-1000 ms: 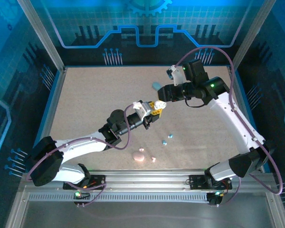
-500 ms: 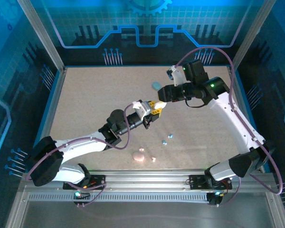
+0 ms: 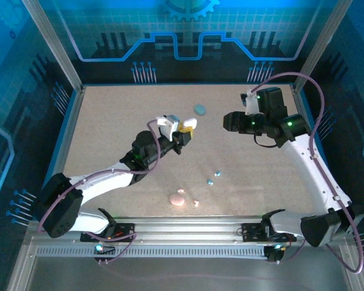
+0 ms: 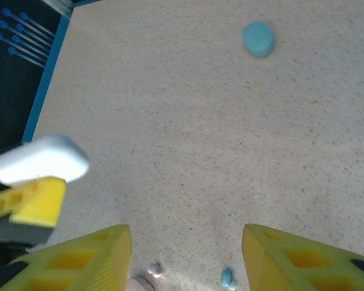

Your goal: Insert the wireless bluetooth earbuds into the charging case

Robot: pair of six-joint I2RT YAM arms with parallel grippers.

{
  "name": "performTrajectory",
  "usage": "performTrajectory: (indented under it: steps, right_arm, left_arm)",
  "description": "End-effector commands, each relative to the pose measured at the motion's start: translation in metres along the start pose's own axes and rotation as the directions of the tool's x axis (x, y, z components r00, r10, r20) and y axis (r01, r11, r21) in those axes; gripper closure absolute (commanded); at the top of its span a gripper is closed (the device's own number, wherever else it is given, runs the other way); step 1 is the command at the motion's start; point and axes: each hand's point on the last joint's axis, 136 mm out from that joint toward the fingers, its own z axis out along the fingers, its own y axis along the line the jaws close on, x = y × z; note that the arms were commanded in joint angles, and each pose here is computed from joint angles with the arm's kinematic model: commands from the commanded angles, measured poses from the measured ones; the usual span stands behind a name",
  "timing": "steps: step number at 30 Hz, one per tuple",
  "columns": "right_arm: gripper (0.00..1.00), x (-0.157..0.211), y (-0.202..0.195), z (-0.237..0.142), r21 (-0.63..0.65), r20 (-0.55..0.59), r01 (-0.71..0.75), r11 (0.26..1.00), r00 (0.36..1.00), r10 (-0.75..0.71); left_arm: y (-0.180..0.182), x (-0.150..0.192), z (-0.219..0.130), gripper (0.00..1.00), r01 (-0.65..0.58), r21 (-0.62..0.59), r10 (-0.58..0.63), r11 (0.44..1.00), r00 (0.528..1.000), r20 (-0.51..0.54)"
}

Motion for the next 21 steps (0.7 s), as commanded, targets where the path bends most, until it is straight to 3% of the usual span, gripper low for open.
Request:
performTrajectory:
  steps: [1,6,15,21]
  right_arm:
    - [0.48,0.002,-0.011,0.008,-0.014,0.001,-0.081,0.997,0.997,0.081]
    - [0.49,0.01,-0.017,0.022,-0.025,-0.048,-0.111,0.994,0.993,0.11]
    - [0.49,0.022,-0.02,0.04,-0.044,-0.112,-0.15,0.988,0.983,0.144]
    - [0.49,0.03,-0.024,0.048,-0.039,-0.145,-0.17,0.985,0.976,0.163]
  left_arm:
    - [0.036,0.043,0.0,0.75,0.28,-0.099,-0.293,0.955,0.941,-0.166]
    - [0.067,0.081,0.004,0.76,0.471,-0.221,-0.519,0.854,0.801,-0.3]
    - [0.094,0.137,0.015,0.74,0.583,-0.364,-0.685,0.727,0.573,-0.451]
    - [0.106,0.164,0.02,0.73,0.576,-0.429,-0.715,0.696,0.498,-0.491]
